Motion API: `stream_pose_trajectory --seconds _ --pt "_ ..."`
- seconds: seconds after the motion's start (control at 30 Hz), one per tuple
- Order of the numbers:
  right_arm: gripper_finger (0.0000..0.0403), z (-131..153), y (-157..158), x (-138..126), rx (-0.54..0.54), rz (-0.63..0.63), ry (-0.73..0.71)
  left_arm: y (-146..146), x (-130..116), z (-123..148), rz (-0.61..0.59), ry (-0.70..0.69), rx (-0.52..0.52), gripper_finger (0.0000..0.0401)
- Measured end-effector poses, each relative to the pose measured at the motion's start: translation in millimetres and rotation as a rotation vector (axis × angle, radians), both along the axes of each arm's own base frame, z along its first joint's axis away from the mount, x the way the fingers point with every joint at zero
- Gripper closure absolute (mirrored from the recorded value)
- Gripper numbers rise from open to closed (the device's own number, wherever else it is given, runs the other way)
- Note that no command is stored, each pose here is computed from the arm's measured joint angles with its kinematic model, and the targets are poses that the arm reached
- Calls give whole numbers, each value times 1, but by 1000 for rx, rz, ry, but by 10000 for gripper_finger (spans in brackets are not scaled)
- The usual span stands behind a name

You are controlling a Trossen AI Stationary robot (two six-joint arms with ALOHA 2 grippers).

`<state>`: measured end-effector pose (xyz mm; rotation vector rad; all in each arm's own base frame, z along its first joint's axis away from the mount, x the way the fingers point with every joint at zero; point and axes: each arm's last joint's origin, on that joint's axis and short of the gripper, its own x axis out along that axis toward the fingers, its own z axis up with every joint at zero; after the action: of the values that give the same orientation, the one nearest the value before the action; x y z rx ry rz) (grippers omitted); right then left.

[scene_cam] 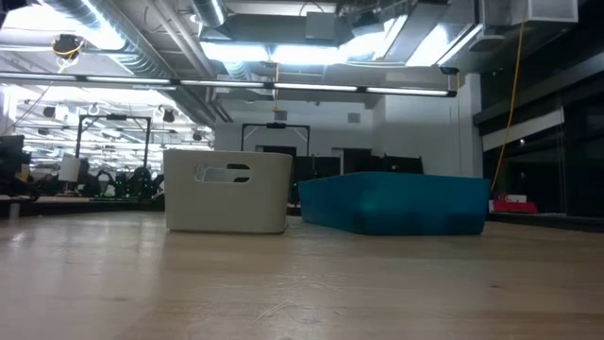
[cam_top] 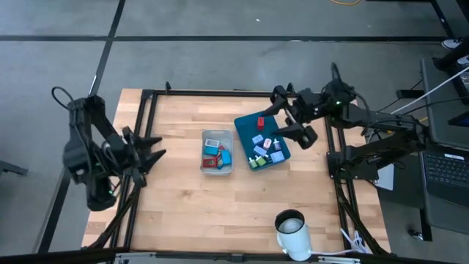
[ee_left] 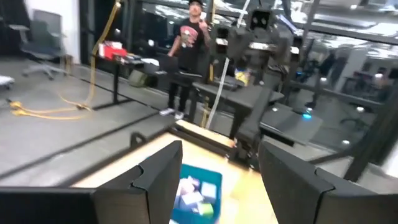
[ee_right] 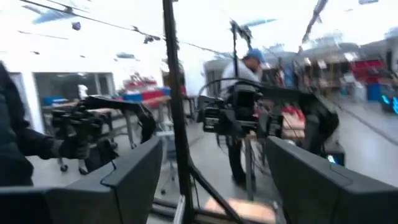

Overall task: Pick & Place Office items
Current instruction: Return to Home Position

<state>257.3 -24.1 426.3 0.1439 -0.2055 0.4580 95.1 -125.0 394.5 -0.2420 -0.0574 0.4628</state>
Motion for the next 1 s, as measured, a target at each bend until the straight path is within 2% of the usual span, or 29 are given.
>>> stream_pose_trajectory --seconds 0.1,0.4,0.57,0.77,0.87,1.0 --pt "115 -7 2 2 -19 -34 54 -2 -3 -28 -23 -10 -25 193" --pt "115 -9 11 3 -42 -46 37 2 -6 -85 -31 -52 -106 193" --pt "115 -47 21 9 -15 -44 71 1 -5 -111 -27 -67 -138 192" --pt "114 -103 33 4 119 21 -75 1 4 -145 23 -102 -196 193" --pt "114 -119 40 0 154 55 -56 4 10 -165 70 -126 -229 192" --pt "114 -134 44 -2 142 29 -18 9 15 -181 113 -145 -252 192"
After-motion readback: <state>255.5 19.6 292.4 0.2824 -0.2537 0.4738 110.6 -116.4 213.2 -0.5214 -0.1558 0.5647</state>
